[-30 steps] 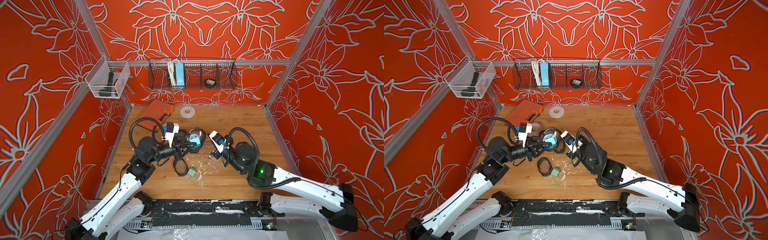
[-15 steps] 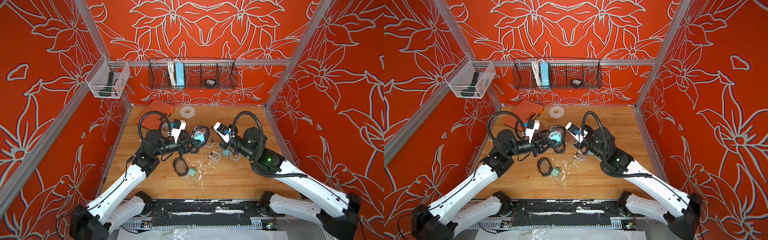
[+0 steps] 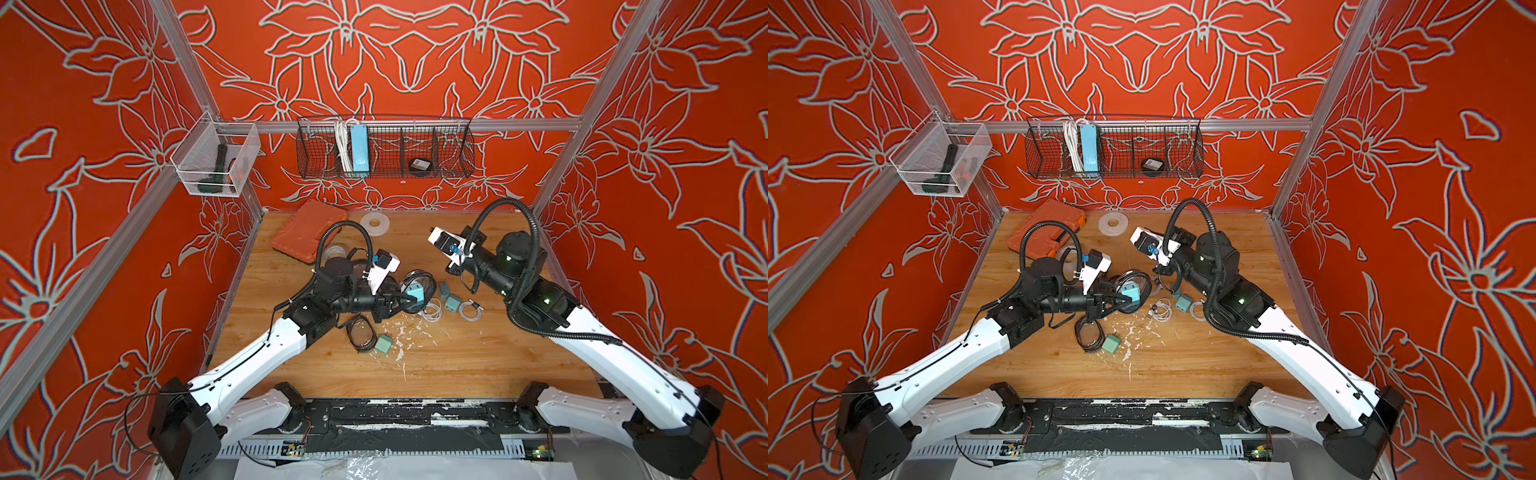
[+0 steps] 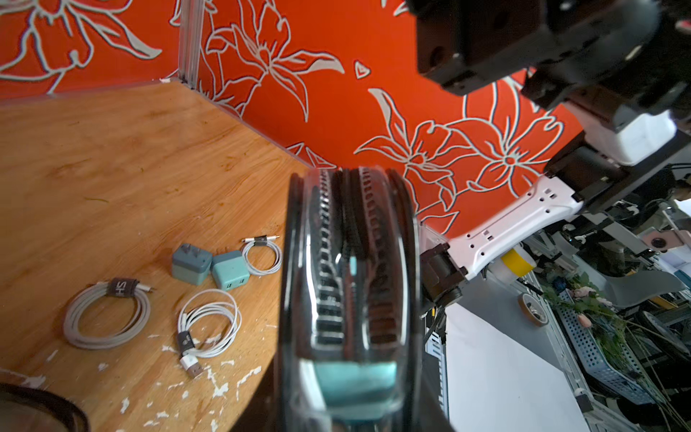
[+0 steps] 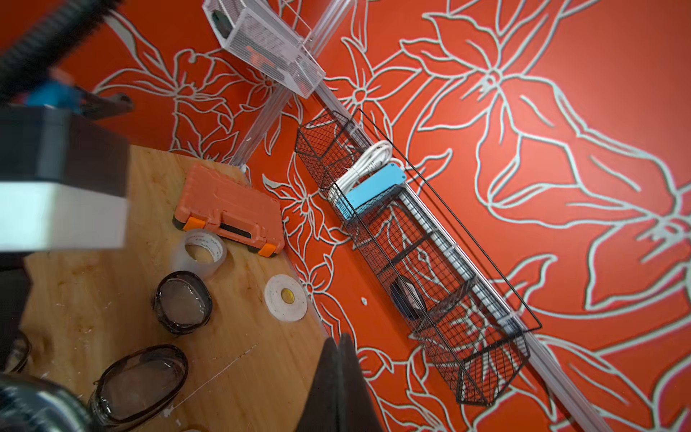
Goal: Pack away charging kits
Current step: Zip the zipper on the storage bag.
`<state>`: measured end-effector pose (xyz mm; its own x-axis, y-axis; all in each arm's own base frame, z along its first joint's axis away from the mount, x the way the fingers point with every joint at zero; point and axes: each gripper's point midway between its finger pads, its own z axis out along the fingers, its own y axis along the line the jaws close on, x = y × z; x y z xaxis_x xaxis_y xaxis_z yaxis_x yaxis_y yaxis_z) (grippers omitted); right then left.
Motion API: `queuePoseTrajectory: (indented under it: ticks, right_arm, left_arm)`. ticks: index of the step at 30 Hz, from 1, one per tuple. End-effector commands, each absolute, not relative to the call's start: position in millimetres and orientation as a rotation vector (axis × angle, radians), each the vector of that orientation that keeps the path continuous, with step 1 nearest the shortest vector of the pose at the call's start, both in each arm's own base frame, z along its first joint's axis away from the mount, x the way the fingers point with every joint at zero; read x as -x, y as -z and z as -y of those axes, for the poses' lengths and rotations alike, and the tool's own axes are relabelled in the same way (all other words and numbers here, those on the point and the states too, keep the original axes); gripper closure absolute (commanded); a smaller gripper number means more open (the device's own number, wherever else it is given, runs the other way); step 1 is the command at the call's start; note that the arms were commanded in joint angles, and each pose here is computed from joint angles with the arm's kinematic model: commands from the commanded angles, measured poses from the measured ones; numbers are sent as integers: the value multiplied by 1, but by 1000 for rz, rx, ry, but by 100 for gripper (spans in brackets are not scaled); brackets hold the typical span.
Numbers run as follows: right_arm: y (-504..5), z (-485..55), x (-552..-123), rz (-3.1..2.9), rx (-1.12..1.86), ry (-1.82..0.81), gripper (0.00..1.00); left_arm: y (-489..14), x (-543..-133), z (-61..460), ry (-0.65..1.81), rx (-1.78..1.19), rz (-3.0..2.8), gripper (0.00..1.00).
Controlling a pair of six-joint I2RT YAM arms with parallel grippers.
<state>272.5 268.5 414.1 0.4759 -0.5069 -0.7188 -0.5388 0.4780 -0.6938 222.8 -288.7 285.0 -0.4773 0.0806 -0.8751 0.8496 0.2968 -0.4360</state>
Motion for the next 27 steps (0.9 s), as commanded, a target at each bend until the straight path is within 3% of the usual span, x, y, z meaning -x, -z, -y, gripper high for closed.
queuePoseTrajectory:
  ticks: [1,5,6,7,8,13,19,27]
  right_arm:
    - [-418,-275,-255,-1039,1268,-25,100]
    - [-408,-261,-261,-1084,1179,20,100]
    - [-405,-255,-262,-1085,1138,34,86]
    - [-401,-248,-263,-1088,1081,49,64]
    - [-399,-239,-262,-1082,1019,60,48]
    - [-363,-213,-248,-1157,977,59,23]
    - [-320,-207,-214,-1116,1046,-38,20]
    - [-327,-218,-190,-1083,1069,-223,37]
  left_arm:
    - [-299,-226,289,1215,-853,-1741,100]
    - [-304,-227,285,1200,-819,-1726,100]
    - [-306,-225,284,1204,-821,-1717,100]
    - [-310,-222,284,1213,-829,-1700,100]
    - [-312,-218,283,1225,-837,-1683,100]
    - [-323,-193,284,1315,-930,-1566,100]
    - [-336,-167,281,1374,-1030,-1447,100]
    - [-333,-158,284,1417,-1100,-1414,100]
